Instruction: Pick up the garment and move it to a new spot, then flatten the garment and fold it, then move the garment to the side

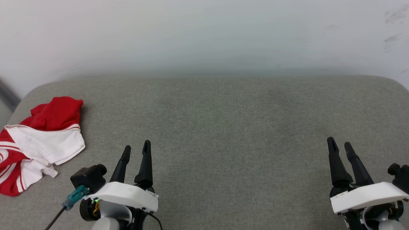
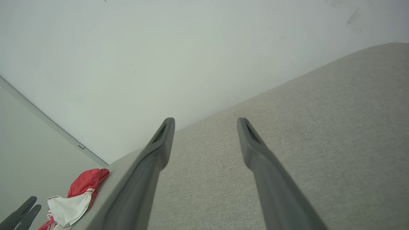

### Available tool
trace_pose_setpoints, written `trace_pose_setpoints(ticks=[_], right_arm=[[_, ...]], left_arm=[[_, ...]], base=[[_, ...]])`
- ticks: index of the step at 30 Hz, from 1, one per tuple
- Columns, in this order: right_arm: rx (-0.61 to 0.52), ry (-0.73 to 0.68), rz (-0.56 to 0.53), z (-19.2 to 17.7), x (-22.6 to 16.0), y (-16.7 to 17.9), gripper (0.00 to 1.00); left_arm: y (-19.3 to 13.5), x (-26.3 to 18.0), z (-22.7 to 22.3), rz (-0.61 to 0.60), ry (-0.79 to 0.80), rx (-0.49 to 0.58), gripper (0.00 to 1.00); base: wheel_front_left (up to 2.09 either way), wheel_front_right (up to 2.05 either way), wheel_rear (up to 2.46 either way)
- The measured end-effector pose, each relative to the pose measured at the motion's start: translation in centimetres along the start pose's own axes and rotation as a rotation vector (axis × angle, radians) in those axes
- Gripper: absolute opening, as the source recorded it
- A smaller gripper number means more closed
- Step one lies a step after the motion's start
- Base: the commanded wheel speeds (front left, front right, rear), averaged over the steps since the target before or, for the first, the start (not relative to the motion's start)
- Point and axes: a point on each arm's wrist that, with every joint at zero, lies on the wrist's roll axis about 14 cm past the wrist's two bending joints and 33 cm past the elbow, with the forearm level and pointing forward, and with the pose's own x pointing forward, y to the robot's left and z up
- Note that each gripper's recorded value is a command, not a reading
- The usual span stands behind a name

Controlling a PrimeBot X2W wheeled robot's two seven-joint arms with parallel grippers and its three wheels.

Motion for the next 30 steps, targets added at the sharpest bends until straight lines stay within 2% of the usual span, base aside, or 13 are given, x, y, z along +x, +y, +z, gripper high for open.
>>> trace_pose_setpoints(ticks=[30], right_arm=[[-0.288, 0.006, 0.014, 0.18, -0.03, 0.3, 1.0]], left_arm=[[-0.82, -0.01, -0.54, -0.035, -0.019, 0.323, 1.0]], base=[[0.0, 0.0, 0.0]])
